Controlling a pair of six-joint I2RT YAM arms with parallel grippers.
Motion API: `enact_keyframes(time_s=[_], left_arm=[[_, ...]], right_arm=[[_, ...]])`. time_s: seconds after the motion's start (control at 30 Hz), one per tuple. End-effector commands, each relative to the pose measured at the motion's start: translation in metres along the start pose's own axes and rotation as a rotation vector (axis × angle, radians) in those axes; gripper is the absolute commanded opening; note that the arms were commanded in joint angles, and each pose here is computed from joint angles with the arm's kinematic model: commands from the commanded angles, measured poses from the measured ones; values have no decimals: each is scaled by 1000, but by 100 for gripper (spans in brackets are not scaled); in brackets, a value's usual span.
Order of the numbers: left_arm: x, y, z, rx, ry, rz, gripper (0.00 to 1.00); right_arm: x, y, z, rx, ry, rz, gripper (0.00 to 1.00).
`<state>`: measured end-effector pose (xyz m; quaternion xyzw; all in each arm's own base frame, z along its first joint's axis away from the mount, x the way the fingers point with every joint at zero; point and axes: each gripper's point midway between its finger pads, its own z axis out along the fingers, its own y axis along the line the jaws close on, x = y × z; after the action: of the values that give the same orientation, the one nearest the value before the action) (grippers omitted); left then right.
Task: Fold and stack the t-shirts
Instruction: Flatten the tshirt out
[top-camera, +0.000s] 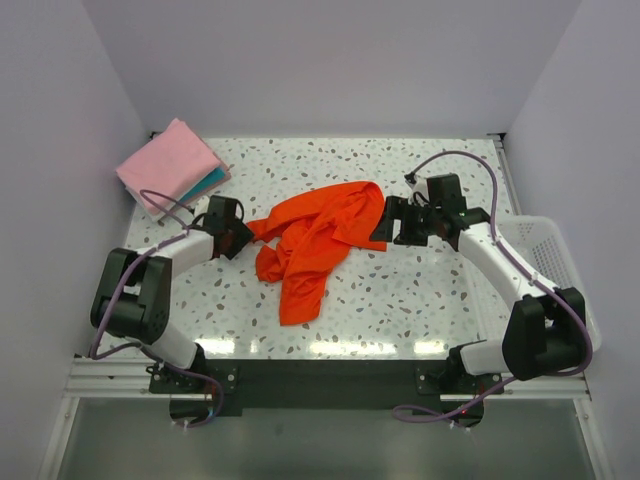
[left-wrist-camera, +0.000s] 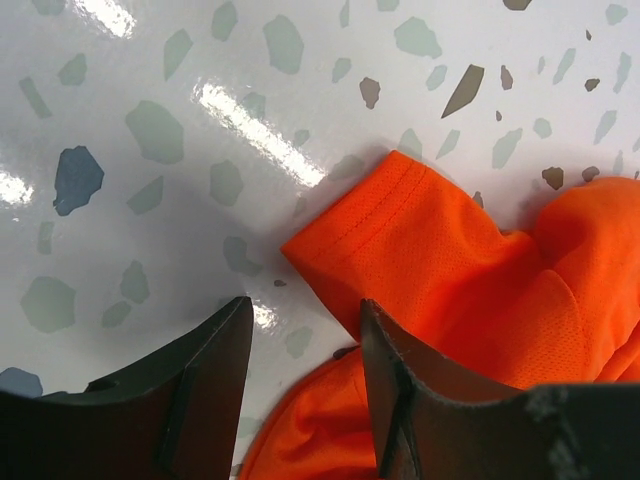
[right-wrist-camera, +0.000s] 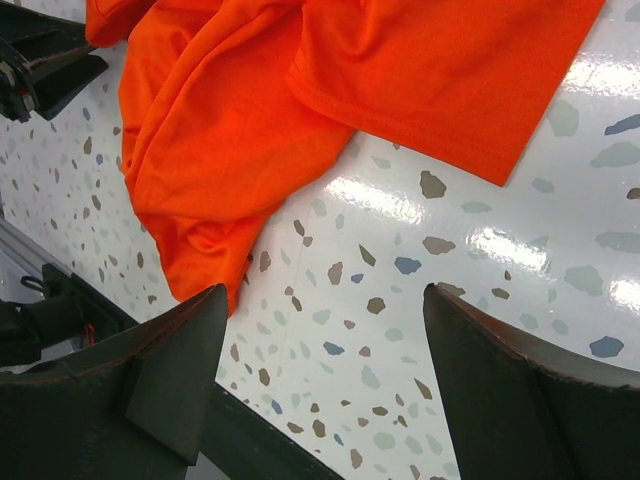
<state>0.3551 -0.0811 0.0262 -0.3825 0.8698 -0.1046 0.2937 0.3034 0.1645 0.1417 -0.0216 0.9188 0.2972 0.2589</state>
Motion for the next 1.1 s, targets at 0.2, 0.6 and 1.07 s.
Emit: enact_keyframes(time_s=[0.2,0.6,1.07], left_arm=[[-23,-17,11,27,-78,-15,46],[-29,-18,18,10,-88,8,22],[-45,-25,0,42,-129,68,0]], right_arm=[[5,5,-2,-27,-3,-13,82],[15,-15,5,53,21,3,82],[7,-64,50,229,72,22,72]])
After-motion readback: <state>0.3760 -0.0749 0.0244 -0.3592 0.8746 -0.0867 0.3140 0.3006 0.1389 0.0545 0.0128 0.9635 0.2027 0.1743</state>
